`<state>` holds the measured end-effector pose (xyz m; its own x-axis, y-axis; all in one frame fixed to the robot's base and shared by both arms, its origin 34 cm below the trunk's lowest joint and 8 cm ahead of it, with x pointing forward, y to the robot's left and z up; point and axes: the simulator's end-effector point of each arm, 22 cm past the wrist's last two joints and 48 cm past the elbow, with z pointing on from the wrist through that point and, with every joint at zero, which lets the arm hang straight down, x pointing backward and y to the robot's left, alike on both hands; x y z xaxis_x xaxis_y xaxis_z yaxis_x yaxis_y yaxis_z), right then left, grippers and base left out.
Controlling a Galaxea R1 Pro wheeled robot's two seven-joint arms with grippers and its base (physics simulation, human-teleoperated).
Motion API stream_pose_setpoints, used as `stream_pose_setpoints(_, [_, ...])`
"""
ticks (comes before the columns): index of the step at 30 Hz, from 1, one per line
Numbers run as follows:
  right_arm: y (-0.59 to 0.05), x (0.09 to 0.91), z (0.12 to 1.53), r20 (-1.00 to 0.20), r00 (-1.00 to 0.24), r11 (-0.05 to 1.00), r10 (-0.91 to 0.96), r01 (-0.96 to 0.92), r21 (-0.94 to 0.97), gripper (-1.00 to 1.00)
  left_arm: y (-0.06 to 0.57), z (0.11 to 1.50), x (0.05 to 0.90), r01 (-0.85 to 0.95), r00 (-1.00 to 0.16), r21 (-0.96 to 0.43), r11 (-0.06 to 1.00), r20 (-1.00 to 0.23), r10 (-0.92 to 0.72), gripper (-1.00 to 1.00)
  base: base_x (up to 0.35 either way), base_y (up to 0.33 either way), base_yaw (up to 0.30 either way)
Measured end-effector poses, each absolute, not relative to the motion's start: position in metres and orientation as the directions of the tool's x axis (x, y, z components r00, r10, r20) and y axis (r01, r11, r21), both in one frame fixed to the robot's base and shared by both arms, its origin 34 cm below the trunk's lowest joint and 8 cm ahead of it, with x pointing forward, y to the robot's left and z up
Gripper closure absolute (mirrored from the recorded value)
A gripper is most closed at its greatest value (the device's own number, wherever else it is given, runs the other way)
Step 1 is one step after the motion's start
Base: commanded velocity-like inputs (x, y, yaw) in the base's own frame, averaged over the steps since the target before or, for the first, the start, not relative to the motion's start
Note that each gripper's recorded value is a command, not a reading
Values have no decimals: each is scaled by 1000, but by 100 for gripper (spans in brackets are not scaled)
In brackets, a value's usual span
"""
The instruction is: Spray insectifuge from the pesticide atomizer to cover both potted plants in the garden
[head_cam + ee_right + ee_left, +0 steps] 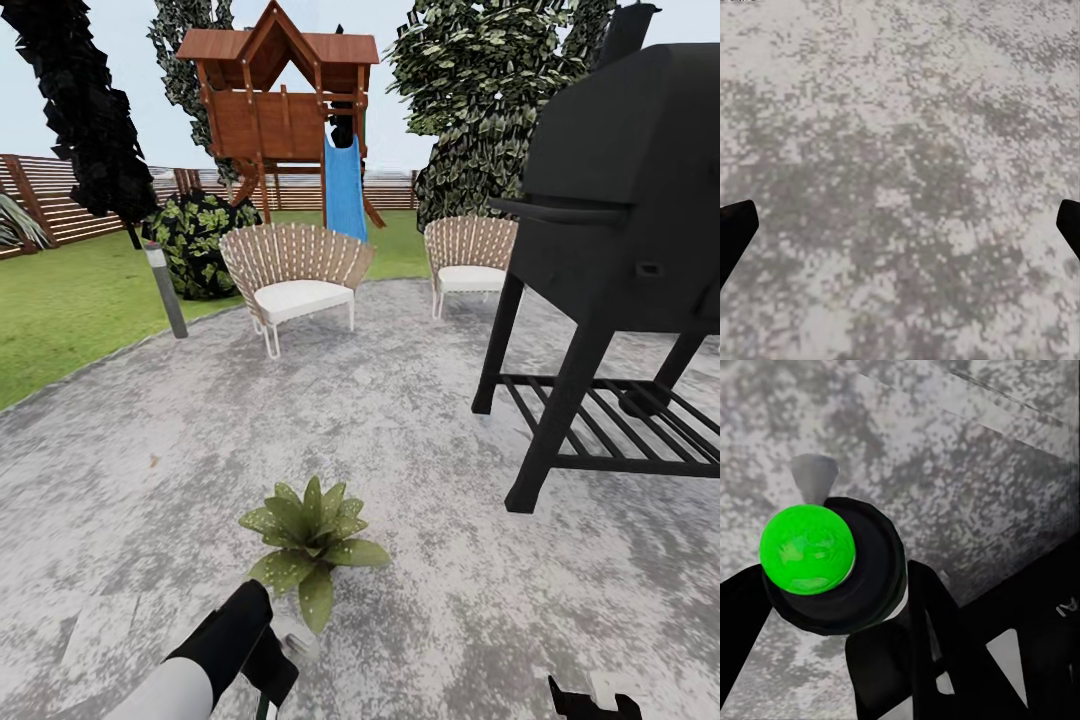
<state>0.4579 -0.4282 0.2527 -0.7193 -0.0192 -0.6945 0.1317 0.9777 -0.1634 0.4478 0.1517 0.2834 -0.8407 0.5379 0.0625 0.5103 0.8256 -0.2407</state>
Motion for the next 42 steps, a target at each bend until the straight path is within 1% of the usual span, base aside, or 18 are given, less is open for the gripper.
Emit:
stream_pose_setpoints(4, [-428,458,253,-694,-719,978,-20,131,-164,-100,143,284,446,515,-837,-251,819,59,544,100,188,0,0])
stream_pose_setpoints(15, [-428,458,253,-694,-720,978,-21,130,-164,-100,137,277,424,506,-828,-290,812,98,551,100,9,0,0])
stream_pose_setpoints(20, [-427,458,252,-693,-720,978,-20,130,-163,-100,119,281,438,541,-820,-302,785,19,572,100,0,0,0])
stream_pose_setpoints(23, [-427,458,252,-693,-720,978,-20,130,-163,-100,121,280,442,552,-816,-295,780,3,578,100,-12,0,0])
stream_pose_setpoints(29, [-427,457,252,-693,-721,978,-19,130,-163,-100,128,280,446,554,-817,-282,784,-1,577,100,-215,87,0])
stream_pose_setpoints(32, [-427,457,252,-692,-721,978,-19,130,-162,-100,130,286,460,558,-820,-263,787,-30,572,100,-287,164,0])
stream_pose_setpoints(39, [-428,458,252,-694,-720,978,-19,131,-163,-100,135,290,472,562,-822,-243,791,-54,567,100,-283,206,0])
stream_pose_setpoints(42, [-428,458,252,-694,-719,978,-19,131,-163,-100,135,291,473,563,-822,-240,791,-57,567,100,-113,274,-2])
